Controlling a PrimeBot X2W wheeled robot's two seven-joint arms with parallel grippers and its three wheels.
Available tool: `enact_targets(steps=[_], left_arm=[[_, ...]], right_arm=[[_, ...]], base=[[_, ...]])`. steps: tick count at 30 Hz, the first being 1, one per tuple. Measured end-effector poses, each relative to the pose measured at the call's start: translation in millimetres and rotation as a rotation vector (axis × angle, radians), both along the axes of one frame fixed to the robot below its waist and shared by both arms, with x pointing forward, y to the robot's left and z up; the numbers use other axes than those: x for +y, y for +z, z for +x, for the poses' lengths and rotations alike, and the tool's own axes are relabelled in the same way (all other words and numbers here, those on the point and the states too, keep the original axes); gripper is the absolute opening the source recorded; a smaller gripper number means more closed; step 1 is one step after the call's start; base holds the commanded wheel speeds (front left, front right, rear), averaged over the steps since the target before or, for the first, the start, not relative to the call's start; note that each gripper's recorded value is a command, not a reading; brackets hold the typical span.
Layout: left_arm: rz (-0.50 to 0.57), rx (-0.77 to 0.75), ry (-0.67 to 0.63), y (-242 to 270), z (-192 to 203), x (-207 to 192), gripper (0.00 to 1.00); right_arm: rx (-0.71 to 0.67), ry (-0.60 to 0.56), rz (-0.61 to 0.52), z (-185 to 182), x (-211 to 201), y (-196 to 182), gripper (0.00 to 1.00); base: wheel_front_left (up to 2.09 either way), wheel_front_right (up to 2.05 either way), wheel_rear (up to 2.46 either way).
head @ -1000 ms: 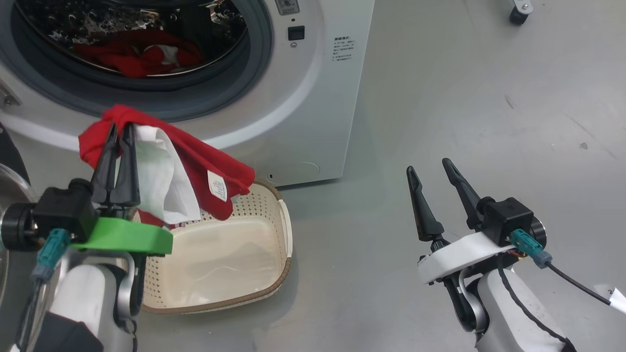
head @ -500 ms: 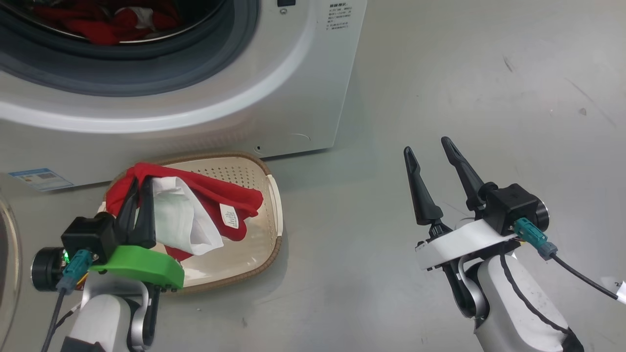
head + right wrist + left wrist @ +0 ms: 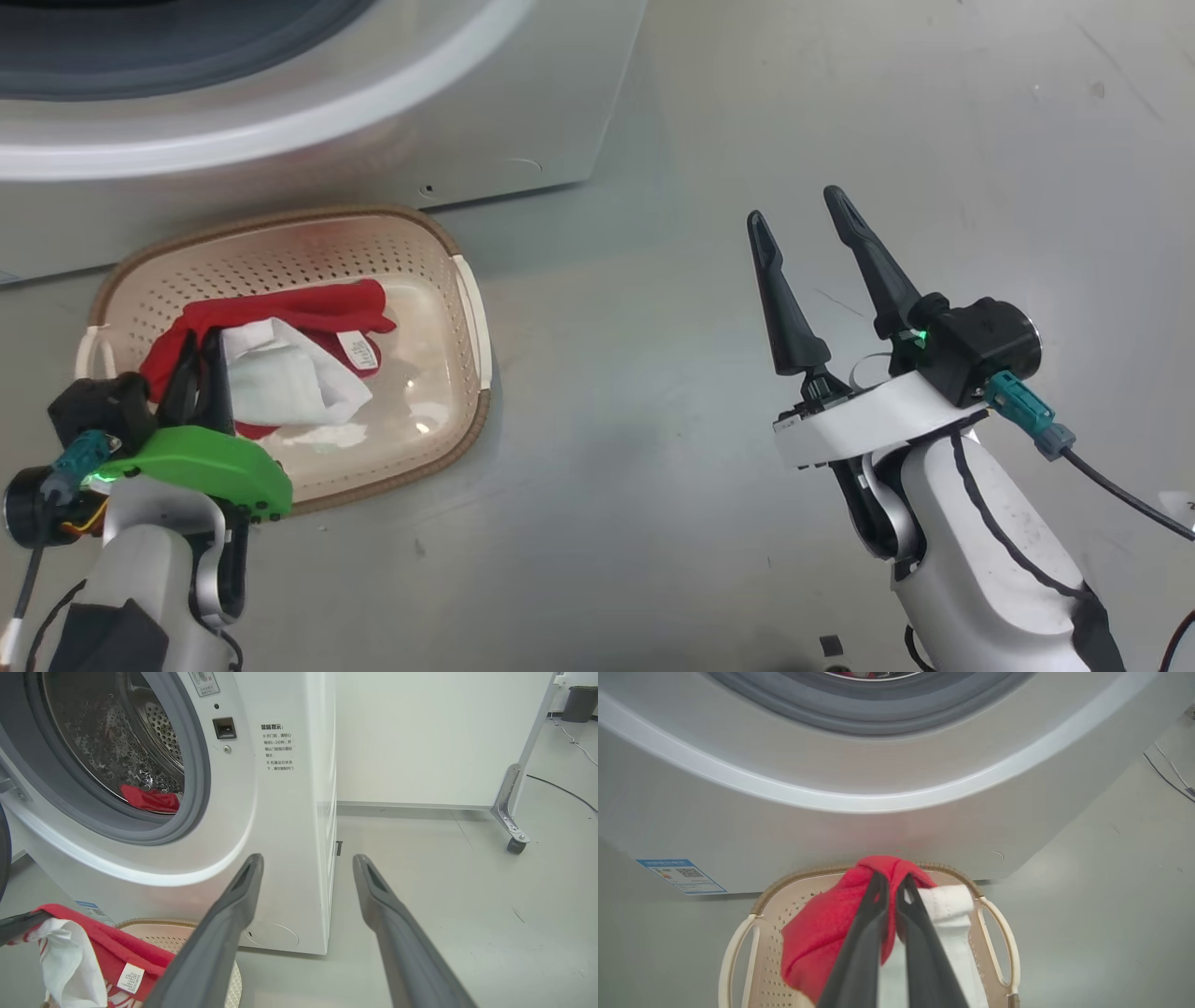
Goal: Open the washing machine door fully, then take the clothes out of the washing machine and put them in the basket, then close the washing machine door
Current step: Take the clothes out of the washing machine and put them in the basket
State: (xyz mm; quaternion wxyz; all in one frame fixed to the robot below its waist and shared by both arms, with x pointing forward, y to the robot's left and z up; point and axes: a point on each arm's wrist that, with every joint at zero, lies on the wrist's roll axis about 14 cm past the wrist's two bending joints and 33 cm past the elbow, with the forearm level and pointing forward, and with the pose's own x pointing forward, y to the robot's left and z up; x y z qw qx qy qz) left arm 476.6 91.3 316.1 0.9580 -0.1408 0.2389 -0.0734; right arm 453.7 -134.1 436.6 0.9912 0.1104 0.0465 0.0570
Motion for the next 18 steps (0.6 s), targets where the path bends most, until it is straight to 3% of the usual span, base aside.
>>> enact_targets(steps=[18], left_arm=[[-0.055,0.347,-0.024,-129,-19,-24,0.0]], right_arm=[[0.075,-0.052,-0.013,32,-17,-46,1.0]], base=[[0.0,0.0,0.0]])
